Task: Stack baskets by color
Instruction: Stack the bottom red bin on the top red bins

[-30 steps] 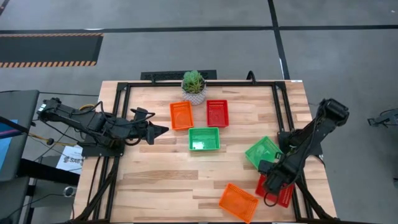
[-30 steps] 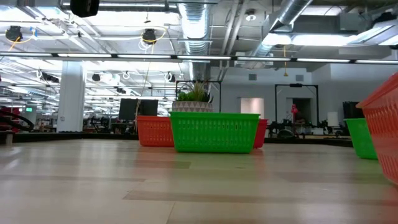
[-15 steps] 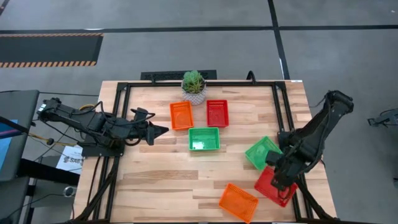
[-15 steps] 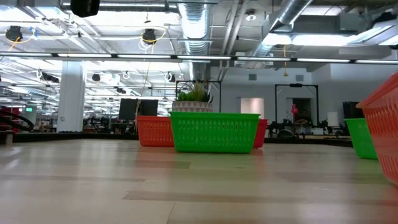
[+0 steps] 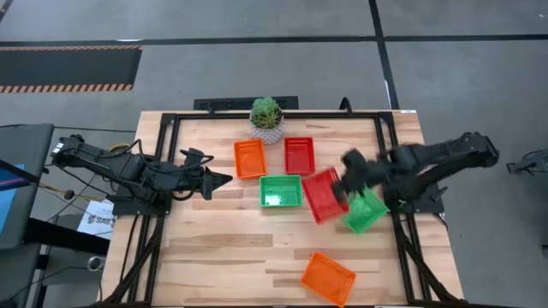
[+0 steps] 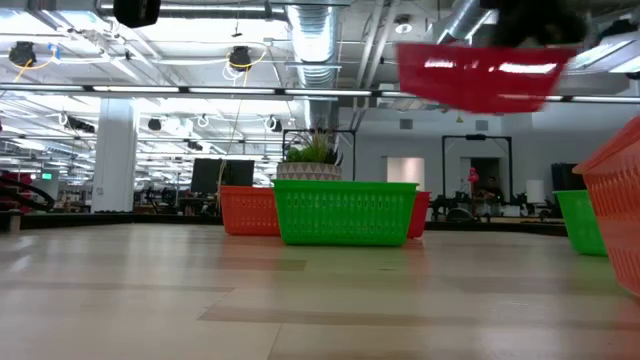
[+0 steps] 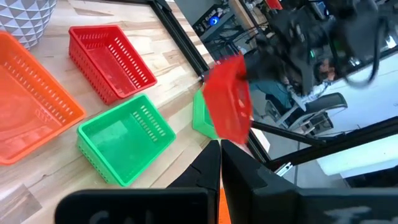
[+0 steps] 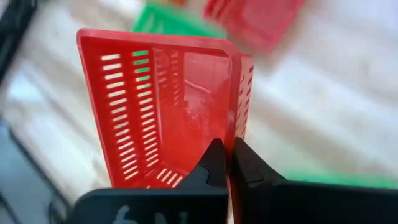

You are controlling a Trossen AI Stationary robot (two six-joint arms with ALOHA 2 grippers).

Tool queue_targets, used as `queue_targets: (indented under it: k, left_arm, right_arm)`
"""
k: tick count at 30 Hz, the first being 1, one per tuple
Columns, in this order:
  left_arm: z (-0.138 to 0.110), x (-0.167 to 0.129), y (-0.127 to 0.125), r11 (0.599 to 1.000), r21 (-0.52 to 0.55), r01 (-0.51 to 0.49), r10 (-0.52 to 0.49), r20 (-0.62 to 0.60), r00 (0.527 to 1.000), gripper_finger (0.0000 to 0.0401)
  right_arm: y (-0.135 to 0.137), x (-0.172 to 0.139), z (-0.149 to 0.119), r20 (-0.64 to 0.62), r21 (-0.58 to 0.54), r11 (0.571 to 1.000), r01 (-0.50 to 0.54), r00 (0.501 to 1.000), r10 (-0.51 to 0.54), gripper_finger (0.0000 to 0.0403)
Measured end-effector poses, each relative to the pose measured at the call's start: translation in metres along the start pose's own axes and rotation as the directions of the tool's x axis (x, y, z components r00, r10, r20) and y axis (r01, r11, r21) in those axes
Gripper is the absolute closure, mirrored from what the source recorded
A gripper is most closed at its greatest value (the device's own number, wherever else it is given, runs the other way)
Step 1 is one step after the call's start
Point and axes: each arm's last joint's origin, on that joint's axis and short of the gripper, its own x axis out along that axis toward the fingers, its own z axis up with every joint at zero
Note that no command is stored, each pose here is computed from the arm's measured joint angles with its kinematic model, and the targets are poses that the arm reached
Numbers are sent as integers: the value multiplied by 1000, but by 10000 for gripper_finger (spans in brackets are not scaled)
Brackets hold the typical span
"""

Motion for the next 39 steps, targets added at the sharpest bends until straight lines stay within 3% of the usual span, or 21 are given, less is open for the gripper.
queue_targets:
  k: [7,13,17,23,39]
  left_arm:
    - [0,0,0,1000,-1,1,-1,2,1000,401]
    - [0,1,0,1000,1,-13,13,16,1000,401]
    - [-1,3,0,1000,2,-19,19,20,1000,401]
    - [-1,2,0,1000,-7,-14,14,14,1000,401]
    - [-1,2,0,1000,-12,-14,14,14,1000,401]
  right_arm:
    - [-28,28,77,107,40,999,34,994,-38,401]
    - [-56,47,134,216,135,990,-41,976,11,400]
    - [-73,70,156,179,183,981,-67,983,34,401]
    - [-86,98,168,85,210,974,-84,994,67,398]
    - [-96,111,159,27,280,958,-57,998,52,395]
